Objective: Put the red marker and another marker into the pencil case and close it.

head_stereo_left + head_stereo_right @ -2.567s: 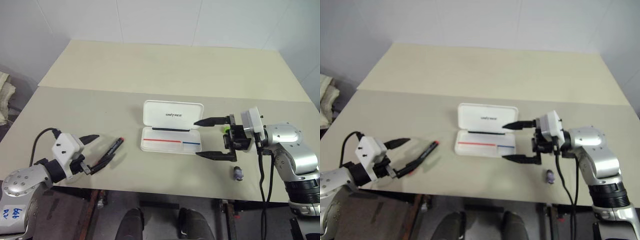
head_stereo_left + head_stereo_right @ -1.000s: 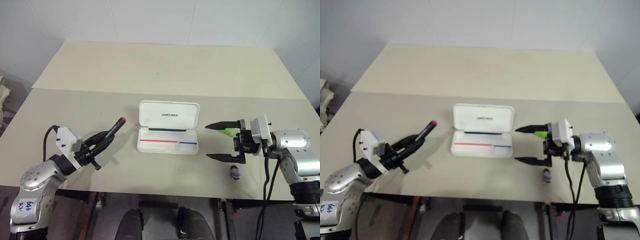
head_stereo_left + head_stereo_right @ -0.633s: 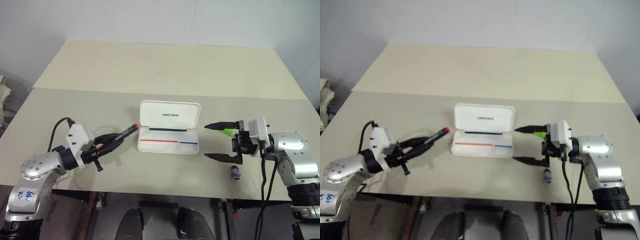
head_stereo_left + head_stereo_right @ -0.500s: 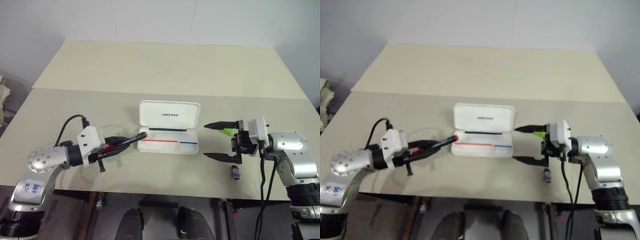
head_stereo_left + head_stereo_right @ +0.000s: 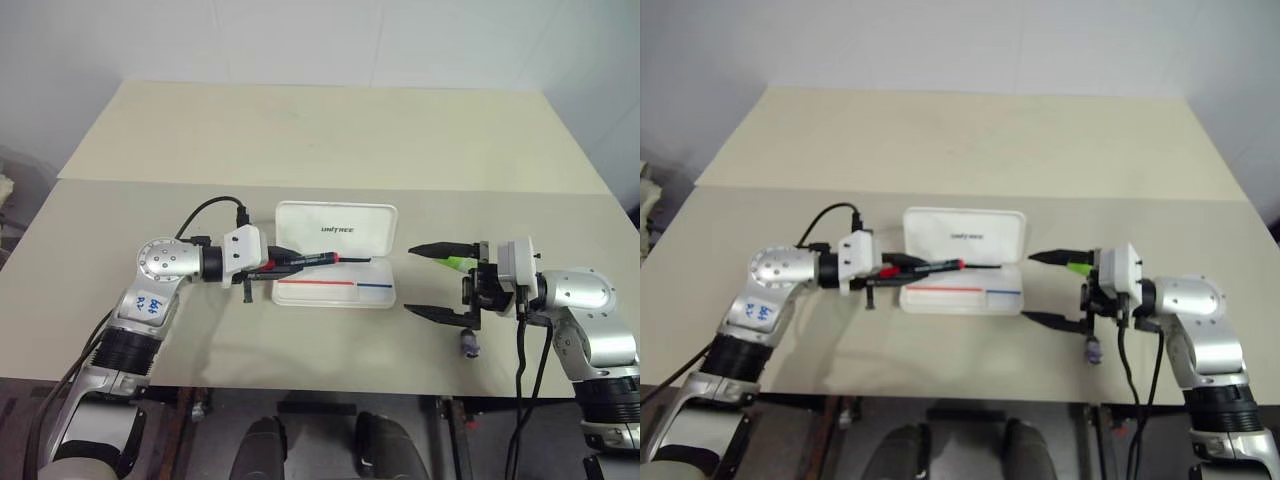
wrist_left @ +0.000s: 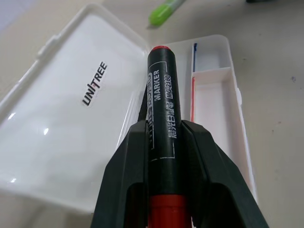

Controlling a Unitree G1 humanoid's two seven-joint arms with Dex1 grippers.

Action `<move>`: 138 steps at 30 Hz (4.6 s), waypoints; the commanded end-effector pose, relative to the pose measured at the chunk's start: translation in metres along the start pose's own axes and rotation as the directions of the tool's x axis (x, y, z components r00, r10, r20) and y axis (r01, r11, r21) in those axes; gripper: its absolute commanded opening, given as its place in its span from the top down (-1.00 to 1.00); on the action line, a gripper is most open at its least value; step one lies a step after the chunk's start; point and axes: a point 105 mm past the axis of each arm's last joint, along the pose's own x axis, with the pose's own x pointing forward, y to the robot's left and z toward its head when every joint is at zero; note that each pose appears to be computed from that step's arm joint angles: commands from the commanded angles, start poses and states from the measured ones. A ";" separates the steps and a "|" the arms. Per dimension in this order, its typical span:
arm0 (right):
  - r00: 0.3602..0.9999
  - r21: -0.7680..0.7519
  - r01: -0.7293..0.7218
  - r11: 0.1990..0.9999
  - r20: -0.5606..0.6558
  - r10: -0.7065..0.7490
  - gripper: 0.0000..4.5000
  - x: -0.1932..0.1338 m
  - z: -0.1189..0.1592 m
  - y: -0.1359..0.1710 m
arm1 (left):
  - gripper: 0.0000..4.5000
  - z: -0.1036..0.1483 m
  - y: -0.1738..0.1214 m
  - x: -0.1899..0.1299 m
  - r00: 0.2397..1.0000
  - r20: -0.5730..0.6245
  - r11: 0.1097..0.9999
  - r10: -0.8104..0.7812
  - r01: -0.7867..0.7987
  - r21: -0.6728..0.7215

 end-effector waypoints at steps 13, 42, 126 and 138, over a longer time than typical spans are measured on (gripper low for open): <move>0.989 0.000 0.147 0.989 0.001 -0.147 -1.00 -0.008 0.018 0.000 | 0.72 0.006 0.006 0.047 0.994 0.066 0.995 -0.090 0.087 0.047; 0.899 -0.098 0.288 0.953 -0.315 -0.304 -1.00 -0.045 -0.021 -0.059 | -0.98 0.046 -0.012 0.009 0.977 0.204 0.998 -0.062 0.063 0.001; 0.868 0.059 -0.360 0.931 -0.345 0.358 0.51 0.169 -0.007 0.010 | -1.00 0.006 -0.044 -0.092 0.998 -0.031 0.981 0.063 -0.068 -0.180; 0.859 0.036 -0.349 0.936 -0.387 0.335 0.51 0.168 -0.020 0.001 | -1.00 0.009 -0.050 -0.093 0.996 -0.037 0.977 0.082 -0.088 -0.193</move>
